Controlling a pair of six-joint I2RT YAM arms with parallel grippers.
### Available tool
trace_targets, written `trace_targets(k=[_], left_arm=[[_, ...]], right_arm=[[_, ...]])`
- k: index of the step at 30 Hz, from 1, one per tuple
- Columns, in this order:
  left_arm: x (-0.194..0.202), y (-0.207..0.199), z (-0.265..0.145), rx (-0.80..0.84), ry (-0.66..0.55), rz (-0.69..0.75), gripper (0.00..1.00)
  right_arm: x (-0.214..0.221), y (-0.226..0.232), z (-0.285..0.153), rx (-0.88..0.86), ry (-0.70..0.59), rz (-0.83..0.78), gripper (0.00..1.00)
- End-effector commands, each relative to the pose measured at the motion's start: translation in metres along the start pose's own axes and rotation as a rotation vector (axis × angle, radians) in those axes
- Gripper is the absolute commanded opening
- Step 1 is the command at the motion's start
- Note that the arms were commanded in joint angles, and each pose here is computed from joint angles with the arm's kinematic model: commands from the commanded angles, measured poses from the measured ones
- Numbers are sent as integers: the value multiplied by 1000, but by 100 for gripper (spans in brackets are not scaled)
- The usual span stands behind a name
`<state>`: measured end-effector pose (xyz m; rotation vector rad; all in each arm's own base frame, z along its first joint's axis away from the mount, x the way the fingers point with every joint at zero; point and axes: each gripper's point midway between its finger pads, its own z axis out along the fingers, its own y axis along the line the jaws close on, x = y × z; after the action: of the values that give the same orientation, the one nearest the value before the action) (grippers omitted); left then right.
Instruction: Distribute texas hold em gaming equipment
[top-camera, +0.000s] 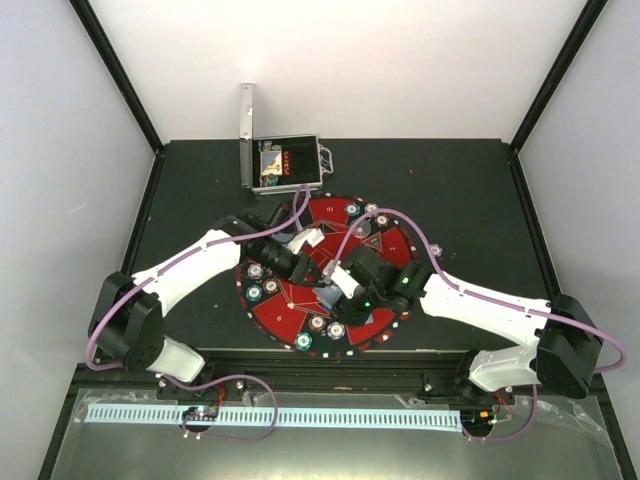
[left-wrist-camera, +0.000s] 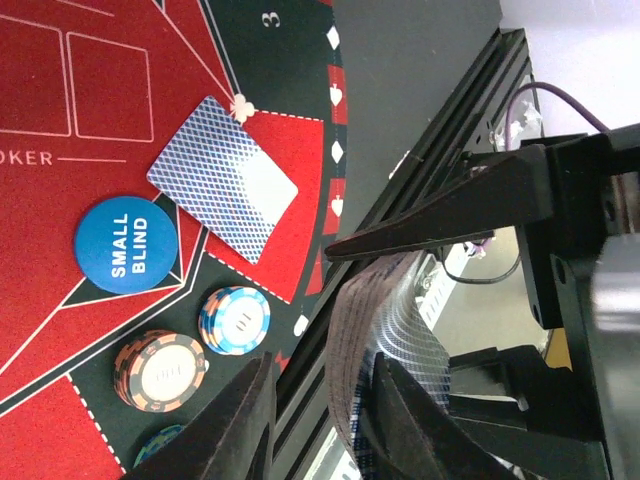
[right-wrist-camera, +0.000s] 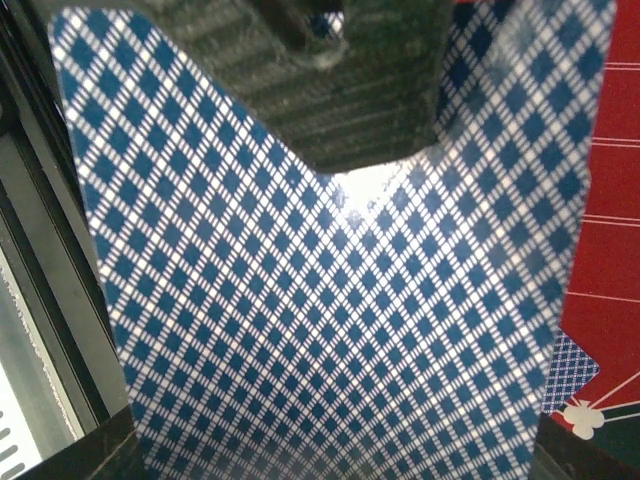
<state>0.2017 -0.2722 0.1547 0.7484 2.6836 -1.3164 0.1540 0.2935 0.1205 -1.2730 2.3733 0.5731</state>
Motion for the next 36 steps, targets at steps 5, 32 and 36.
trace_targets(k=[5, 32, 36], left_arm=[[2, -5, -5, 14, -5, -3, 13], [-13, 30, -67, -143, -300, -64, 2], [-19, 39, -81, -157, -388, -112, 2]], right_arm=[[-5, 0, -1, 8, -34, 2, 60], [2, -36, -6, 128, -51, 175, 59], [3, -52, -12, 175, -62, 226, 59]])
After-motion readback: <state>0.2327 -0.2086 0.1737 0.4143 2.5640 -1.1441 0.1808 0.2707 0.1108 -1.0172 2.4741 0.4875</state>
